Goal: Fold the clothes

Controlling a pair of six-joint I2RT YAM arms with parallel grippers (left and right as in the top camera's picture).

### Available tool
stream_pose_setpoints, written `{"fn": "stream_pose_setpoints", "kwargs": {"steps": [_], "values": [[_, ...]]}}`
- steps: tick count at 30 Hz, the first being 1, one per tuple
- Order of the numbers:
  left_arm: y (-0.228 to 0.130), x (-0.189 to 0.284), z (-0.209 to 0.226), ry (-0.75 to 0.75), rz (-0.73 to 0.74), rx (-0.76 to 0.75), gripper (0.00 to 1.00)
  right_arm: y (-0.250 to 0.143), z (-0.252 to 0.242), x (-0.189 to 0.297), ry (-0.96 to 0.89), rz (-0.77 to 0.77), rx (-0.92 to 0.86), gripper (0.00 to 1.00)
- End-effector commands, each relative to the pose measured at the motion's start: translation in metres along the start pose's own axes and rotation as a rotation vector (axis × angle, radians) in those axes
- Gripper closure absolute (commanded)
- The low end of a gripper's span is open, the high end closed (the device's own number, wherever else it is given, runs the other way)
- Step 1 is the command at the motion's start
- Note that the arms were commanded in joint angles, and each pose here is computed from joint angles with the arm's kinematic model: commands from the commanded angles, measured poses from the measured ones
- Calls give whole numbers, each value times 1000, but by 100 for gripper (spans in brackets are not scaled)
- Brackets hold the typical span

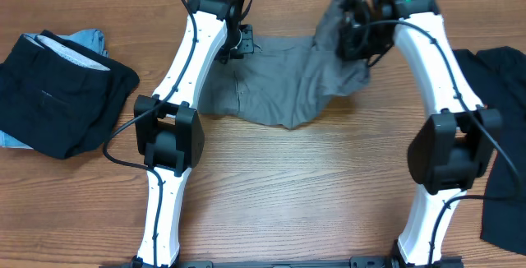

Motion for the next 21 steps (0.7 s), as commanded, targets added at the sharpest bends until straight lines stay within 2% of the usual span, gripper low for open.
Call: {"fn": "stream_pose_setpoints", "kwargs": {"steps": [1, 5, 10, 14, 21], "values": [[5, 14, 4, -8, -41, -10, 96, 2, -35, 69, -43, -141, -26, 96], [5, 14, 2, -17, -41, -12, 96, -7, -73, 88, -77, -147, -73, 96], [7, 15, -5, -49, -60, -22, 96, -12, -88, 94, -82, -141, -52, 96], [11, 17, -12, -128, -75, -26, 96, -12, -78, 90, -80, -123, 34, 96], [21, 31, -8, -134, -130, -28, 96, -8, -28, 70, -62, -82, 256, 96]]}}
Point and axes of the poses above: each gripper's point midway between its finger pads, its own x axis back along the fingers, its own z axis along the line the jaws close on, y = z × x, the point moved 9 cm from there along x, back along the fingers, and after that the axes turned 8 degrees about -x, right-handed, at the moved point
